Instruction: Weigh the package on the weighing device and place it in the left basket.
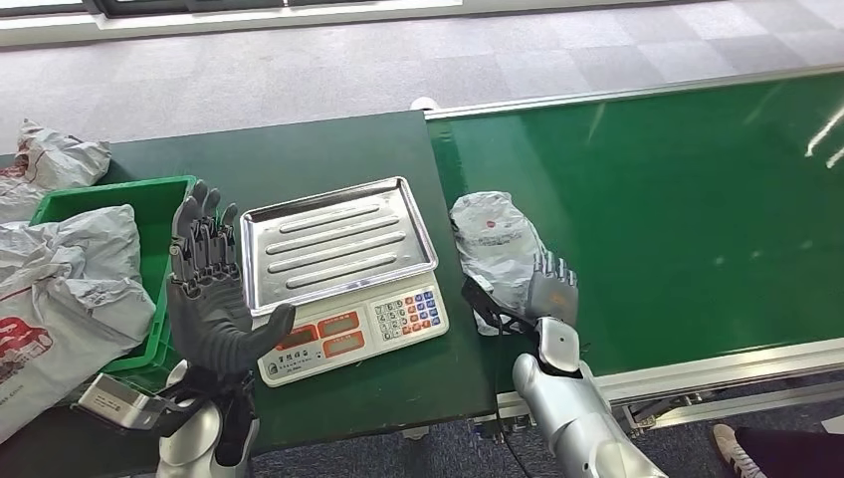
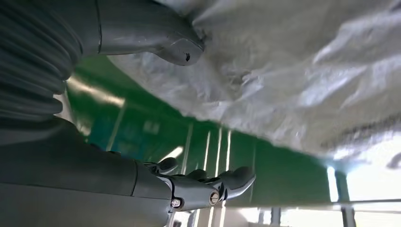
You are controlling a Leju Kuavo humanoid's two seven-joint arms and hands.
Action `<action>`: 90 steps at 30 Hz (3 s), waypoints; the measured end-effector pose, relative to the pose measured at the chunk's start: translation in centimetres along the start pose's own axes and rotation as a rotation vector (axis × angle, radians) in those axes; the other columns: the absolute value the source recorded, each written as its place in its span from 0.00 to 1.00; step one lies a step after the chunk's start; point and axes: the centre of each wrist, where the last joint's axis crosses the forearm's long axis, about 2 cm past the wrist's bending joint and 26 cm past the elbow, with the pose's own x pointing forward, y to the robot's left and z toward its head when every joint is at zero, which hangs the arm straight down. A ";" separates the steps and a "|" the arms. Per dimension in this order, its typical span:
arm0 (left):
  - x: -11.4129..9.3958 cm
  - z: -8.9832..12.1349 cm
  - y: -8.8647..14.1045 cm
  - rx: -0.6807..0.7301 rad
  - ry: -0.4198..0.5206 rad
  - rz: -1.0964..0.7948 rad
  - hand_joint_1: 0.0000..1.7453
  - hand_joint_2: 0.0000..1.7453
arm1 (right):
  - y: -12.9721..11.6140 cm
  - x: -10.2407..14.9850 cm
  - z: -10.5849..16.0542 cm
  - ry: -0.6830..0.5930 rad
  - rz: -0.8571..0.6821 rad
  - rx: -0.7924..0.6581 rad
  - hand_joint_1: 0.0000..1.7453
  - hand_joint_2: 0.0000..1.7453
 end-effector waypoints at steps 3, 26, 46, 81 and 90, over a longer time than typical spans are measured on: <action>-0.3 -0.4 -0.3 -0.027 -0.017 0.024 0.00 1.00 | 0.3 -0.3 -0.3 -0.129 -0.165 0.207 0.00 1.00; -1.2 -2.3 -1.1 -0.112 -0.038 0.061 0.00 1.00 | -0.7 1.7 -1.2 -0.160 -0.212 0.481 1.00 1.00; -1.1 -2.3 -0.9 -0.109 -0.040 0.054 0.00 1.00 | -0.3 1.9 -1.0 -0.163 -0.215 0.486 1.00 1.00; 0.0 -1.2 0.6 -0.015 -0.046 -0.043 0.00 1.00 | -13.2 7.5 4.0 -0.572 -0.362 -0.641 1.00 1.00; -0.5 -1.4 -0.7 -0.046 -0.035 0.007 0.00 1.00 | -14.9 12.6 3.1 -0.850 -0.379 -0.648 1.00 1.00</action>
